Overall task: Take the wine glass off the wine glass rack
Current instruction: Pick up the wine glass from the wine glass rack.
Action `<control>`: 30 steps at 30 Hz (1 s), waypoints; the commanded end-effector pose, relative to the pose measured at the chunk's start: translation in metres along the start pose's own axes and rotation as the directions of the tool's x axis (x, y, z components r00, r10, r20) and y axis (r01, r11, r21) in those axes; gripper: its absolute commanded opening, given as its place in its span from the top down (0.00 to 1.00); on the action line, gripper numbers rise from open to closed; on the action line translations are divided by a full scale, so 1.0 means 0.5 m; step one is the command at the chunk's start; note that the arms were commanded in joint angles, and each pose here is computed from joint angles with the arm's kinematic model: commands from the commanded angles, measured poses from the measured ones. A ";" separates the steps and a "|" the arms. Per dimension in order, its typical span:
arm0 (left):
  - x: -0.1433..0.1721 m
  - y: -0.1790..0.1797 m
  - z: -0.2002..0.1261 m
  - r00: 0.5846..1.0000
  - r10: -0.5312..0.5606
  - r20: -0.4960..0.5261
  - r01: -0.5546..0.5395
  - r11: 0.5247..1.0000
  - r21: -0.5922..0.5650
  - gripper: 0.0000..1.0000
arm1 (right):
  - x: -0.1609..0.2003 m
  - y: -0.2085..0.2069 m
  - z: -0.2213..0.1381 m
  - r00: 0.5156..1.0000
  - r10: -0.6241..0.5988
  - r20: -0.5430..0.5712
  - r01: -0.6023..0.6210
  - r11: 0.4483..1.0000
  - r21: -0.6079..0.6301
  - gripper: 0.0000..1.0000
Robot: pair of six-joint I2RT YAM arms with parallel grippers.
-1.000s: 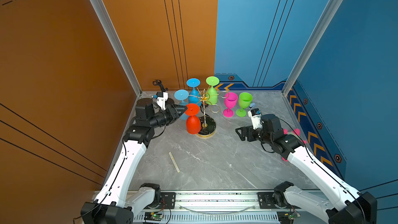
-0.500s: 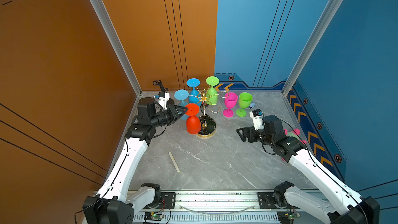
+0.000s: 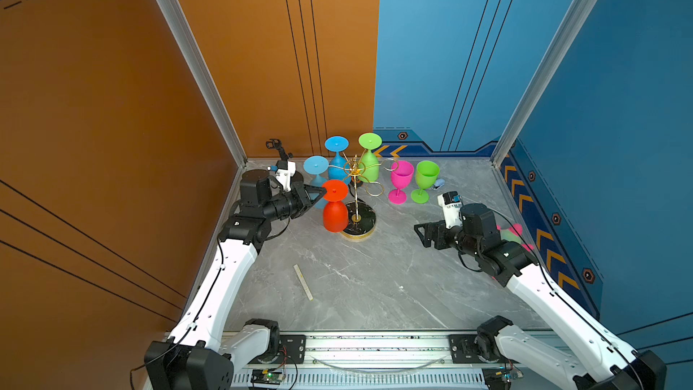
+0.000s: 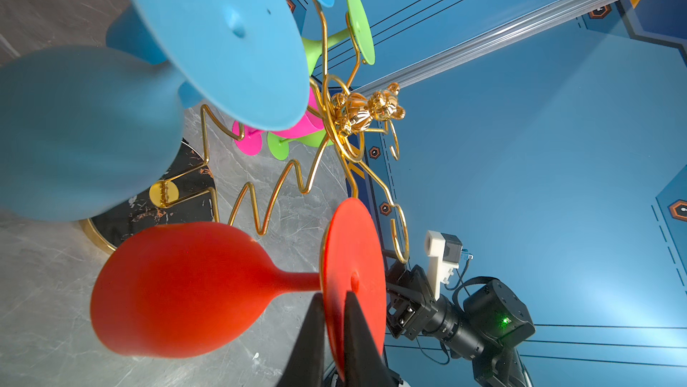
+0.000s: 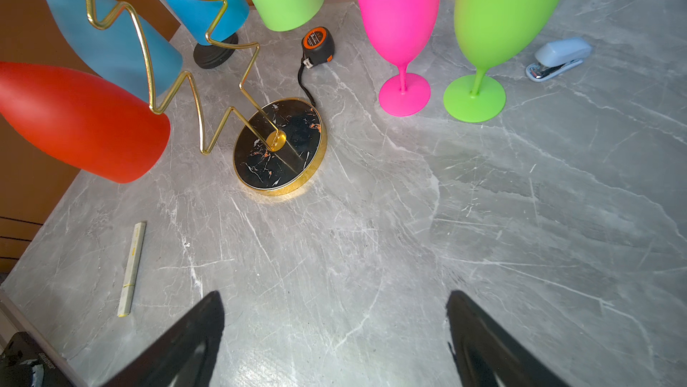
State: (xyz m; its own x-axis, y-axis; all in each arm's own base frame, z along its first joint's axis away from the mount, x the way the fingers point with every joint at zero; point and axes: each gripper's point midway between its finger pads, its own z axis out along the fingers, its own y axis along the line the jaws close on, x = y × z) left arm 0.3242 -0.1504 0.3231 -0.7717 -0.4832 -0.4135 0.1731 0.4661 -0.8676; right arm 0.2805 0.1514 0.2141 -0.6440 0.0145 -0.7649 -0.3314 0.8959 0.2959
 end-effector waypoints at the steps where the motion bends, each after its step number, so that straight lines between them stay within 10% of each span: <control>1: 0.004 0.005 0.000 1.000 -0.004 -0.015 0.005 1.000 0.004 0.89 | 0.008 -0.004 -0.005 1.000 0.011 0.005 -0.011 1.000 0.014 0.06; 30: -0.013 -0.046 -0.003 0.993 -0.120 -0.020 0.121 0.973 0.198 1.00 | 0.010 -0.009 -0.013 1.000 0.014 0.009 -0.014 1.000 0.028 0.06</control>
State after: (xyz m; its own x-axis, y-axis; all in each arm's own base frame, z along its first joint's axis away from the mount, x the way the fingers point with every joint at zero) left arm 0.3259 -0.1558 0.3318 -0.7948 -0.5254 -0.3038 0.1563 0.3064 -0.9390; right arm 0.2788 0.1470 0.2159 -0.6344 0.0231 -0.7727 -0.3193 0.9025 0.2892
